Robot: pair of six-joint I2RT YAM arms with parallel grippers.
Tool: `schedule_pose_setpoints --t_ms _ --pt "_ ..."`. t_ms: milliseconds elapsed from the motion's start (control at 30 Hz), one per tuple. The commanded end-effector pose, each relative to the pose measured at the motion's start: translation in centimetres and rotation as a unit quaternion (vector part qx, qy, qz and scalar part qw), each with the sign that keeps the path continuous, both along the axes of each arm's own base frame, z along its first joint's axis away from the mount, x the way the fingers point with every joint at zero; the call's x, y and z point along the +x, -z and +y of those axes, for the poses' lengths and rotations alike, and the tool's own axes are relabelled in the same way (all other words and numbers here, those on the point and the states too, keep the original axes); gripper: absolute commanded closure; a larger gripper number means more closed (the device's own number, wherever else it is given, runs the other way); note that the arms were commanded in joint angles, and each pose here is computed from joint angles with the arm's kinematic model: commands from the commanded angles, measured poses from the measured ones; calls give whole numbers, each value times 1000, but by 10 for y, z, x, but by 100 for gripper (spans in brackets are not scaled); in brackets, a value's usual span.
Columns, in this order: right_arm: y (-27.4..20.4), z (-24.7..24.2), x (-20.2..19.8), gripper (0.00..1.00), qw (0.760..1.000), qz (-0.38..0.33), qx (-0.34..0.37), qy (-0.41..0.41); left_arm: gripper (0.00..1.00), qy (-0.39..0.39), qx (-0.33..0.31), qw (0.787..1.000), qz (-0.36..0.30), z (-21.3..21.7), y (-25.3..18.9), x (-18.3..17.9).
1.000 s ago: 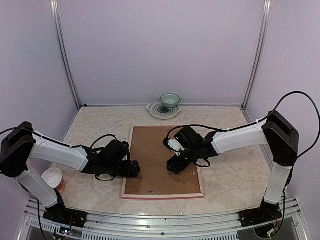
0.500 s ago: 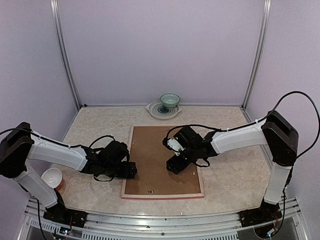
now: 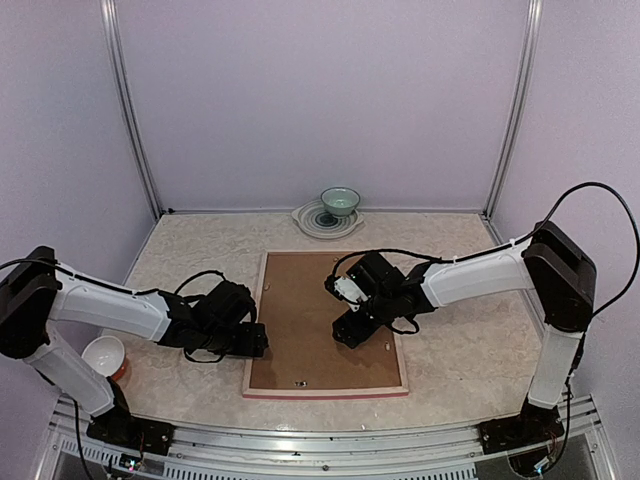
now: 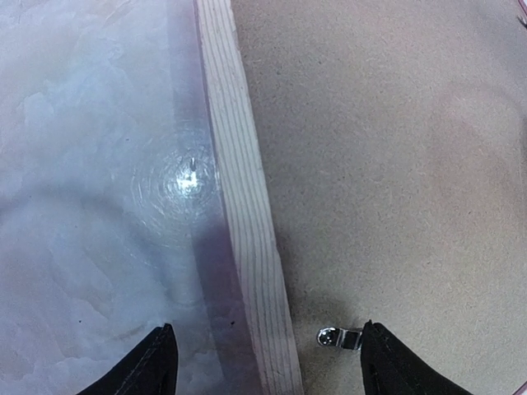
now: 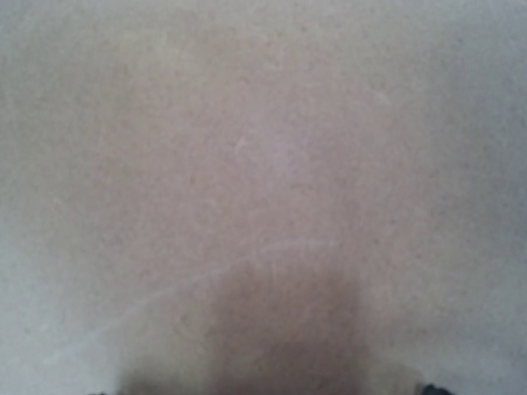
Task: Put the photo into the frame
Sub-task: Press the fastener onto the backboard.
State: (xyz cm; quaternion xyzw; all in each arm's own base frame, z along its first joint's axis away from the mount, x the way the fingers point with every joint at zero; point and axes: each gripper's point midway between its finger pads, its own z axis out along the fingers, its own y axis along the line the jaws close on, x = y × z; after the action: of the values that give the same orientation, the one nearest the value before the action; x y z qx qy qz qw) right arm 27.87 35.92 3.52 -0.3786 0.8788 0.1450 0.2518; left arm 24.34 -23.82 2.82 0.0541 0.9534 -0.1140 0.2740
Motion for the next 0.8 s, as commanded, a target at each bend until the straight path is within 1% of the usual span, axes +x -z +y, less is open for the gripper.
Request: schedule_pose_setpoints --t_ms 0,200,300,500,767 --pt "30 -11 -18 19 998 39 -39 -10 24 0 10 1000 8 3 8 -4" --pt "32 -12 -19 19 998 40 -41 -11 26 6 18 1000 17 1 14 -5" --pt "32 -11 -19 19 998 40 -41 -12 29 8 20 1000 21 0 17 -6" --pt "31 -11 -18 19 998 39 -45 -14 39 10 25 999 26 2 20 -7" --pt "32 -10 -16 19 998 37 -49 -17 40 15 26 999 27 3 20 -9"
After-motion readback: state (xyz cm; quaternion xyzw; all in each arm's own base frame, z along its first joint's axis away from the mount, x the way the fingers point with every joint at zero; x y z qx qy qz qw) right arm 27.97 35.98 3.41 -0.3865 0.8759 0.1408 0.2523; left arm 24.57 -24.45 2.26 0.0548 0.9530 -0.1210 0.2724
